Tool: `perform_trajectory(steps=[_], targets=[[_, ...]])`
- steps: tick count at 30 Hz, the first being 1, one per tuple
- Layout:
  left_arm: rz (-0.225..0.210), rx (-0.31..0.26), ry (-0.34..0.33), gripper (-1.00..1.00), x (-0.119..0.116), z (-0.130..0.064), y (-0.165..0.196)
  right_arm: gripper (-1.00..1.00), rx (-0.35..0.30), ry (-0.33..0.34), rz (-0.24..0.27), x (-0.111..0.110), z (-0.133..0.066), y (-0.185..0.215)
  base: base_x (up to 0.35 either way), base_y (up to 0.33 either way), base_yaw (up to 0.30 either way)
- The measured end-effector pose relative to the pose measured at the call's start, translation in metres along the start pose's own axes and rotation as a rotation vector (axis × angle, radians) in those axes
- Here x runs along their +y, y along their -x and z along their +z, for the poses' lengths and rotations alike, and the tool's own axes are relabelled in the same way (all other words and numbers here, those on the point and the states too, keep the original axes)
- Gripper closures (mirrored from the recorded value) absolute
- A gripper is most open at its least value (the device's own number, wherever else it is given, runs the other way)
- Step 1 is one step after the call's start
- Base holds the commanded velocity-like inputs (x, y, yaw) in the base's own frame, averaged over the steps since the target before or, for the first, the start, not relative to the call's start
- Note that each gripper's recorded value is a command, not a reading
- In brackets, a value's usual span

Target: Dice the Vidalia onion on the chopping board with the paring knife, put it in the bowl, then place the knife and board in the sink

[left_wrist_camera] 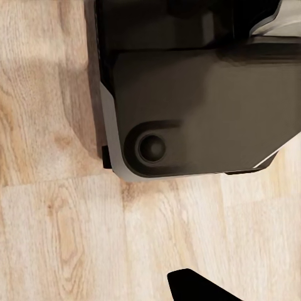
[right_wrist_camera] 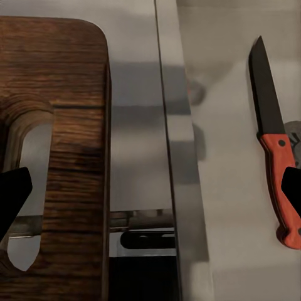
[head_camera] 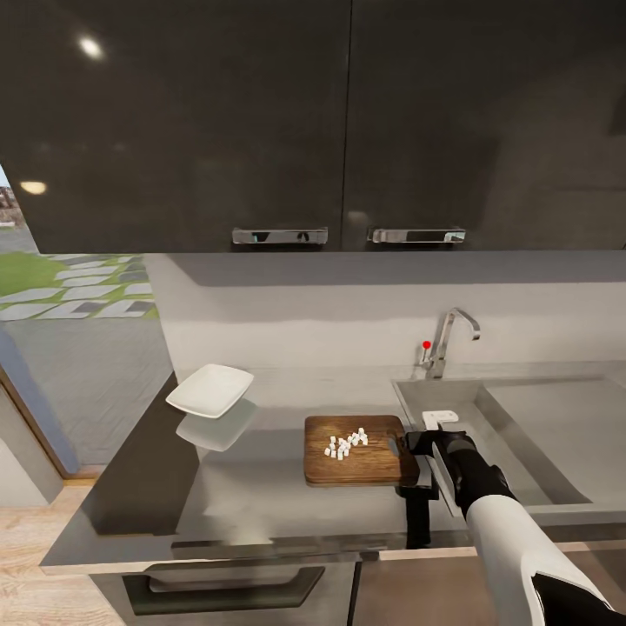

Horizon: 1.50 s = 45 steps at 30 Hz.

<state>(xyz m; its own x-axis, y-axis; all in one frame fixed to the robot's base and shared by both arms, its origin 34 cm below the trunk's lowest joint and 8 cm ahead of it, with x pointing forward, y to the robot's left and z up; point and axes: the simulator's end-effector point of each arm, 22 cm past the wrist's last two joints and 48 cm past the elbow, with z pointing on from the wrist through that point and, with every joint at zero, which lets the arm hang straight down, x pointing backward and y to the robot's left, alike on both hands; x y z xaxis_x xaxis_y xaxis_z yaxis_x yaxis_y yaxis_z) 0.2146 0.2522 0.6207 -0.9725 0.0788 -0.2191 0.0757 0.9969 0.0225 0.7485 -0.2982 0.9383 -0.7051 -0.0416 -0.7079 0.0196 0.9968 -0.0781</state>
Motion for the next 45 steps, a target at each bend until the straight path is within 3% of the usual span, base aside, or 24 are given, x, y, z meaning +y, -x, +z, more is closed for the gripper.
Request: perform_trajectory(steps=[14, 23, 45], targets=[[0.000, 0.006, 0.000, -1.00, 0.000, 0.000, -0.002, -1.00, 0.007, 0.002, 0.001, 0.001, 0.003, -0.003, 0.000, 0.000, 0.000], [0.000, 0.014, -0.001, -1.00, 0.000, 0.000, -0.006, -1.00, 0.013, 0.020, 0.000, 0.015, 0.005, -0.007, 0.000, 0.000, 0.000], [0.000, 0.017, -0.001, -1.00, 0.000, 0.000, -0.007, -1.00, 0.016, 0.016, -0.001, 0.013, 0.006, -0.008, 0.000, 0.000, 0.000]])
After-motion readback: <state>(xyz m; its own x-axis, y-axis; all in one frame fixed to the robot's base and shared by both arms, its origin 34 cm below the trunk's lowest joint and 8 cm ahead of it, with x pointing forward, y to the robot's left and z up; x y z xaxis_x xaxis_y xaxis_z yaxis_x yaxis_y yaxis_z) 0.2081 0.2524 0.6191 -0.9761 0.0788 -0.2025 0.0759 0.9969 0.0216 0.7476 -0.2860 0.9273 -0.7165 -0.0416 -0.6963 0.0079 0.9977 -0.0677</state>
